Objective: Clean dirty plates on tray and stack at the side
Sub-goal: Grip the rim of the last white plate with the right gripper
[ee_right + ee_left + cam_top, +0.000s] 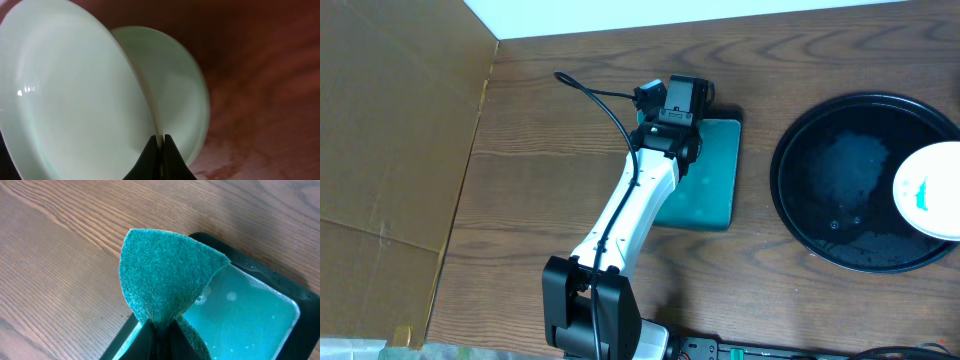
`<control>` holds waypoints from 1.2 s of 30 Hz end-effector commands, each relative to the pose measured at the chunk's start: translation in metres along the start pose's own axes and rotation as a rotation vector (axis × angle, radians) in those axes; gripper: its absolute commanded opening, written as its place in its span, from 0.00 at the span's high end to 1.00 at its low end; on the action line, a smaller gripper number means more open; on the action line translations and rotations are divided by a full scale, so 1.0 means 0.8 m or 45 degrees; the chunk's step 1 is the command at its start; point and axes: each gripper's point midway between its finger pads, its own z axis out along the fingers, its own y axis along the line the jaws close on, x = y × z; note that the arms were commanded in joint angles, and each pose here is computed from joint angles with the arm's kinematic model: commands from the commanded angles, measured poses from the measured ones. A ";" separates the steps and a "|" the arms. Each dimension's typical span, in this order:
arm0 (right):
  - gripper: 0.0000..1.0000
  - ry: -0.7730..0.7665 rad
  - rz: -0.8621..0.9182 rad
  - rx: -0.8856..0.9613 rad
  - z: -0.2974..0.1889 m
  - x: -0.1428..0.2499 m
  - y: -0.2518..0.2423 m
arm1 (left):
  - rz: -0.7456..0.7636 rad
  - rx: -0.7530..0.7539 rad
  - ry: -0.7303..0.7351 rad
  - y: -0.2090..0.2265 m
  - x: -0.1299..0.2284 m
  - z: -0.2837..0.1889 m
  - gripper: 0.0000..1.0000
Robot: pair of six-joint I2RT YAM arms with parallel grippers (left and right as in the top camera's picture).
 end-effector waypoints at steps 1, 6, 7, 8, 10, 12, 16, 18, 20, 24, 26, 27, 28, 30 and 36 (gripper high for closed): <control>0.99 -0.015 0.079 -0.061 0.000 -0.007 0.001 | -0.025 0.007 -0.004 0.001 -0.001 -0.001 0.93; 0.55 -0.057 0.065 -0.050 0.003 -0.017 -0.002 | -0.027 0.016 -0.002 0.000 -0.001 -0.001 0.93; 0.41 -0.060 0.059 -0.074 0.003 -0.018 0.003 | -0.027 0.016 -0.002 0.000 -0.001 -0.001 0.93; 0.33 -0.060 0.053 -0.107 0.002 -0.019 0.010 | -0.026 0.016 -0.002 0.000 -0.001 -0.001 0.93; 0.26 -0.050 0.043 -0.185 -0.001 -0.017 0.027 | -0.026 0.016 -0.002 0.000 -0.001 -0.001 0.94; 0.22 -0.031 0.033 -0.262 -0.008 -0.013 0.047 | -0.027 0.016 -0.002 0.000 -0.001 -0.001 0.93; 0.21 0.031 0.008 -0.316 -0.031 0.004 0.080 | -0.026 0.016 -0.002 0.000 -0.001 -0.001 0.93; 0.17 0.079 0.002 -0.247 -0.043 0.020 0.086 | -0.026 0.016 -0.002 0.000 -0.001 -0.001 0.93; 0.14 0.154 0.029 -0.099 -0.057 0.045 0.083 | -0.026 0.016 -0.002 0.000 -0.001 -0.001 0.93; 0.19 0.301 0.010 0.139 -0.079 0.096 0.087 | -0.028 0.017 -0.003 -0.001 -0.002 -0.001 0.93; 0.25 0.380 -0.020 0.228 -0.083 0.122 0.094 | -0.029 0.018 -0.005 -0.001 -0.002 -0.001 0.93; 0.25 0.413 -0.035 0.284 -0.085 0.134 0.095 | -0.030 0.019 -0.006 -0.001 -0.002 -0.001 0.93; 0.22 0.434 -0.048 0.359 -0.087 0.143 0.092 | -0.030 0.019 -0.006 -0.001 -0.002 -0.001 0.93; 0.19 0.440 -0.050 0.542 -0.096 0.157 0.081 | -0.029 0.018 -0.005 -0.001 -0.002 -0.001 0.93; 0.05 0.432 -0.077 0.824 -0.121 0.167 0.055 | -0.029 0.018 -0.005 -0.001 -0.002 -0.001 0.93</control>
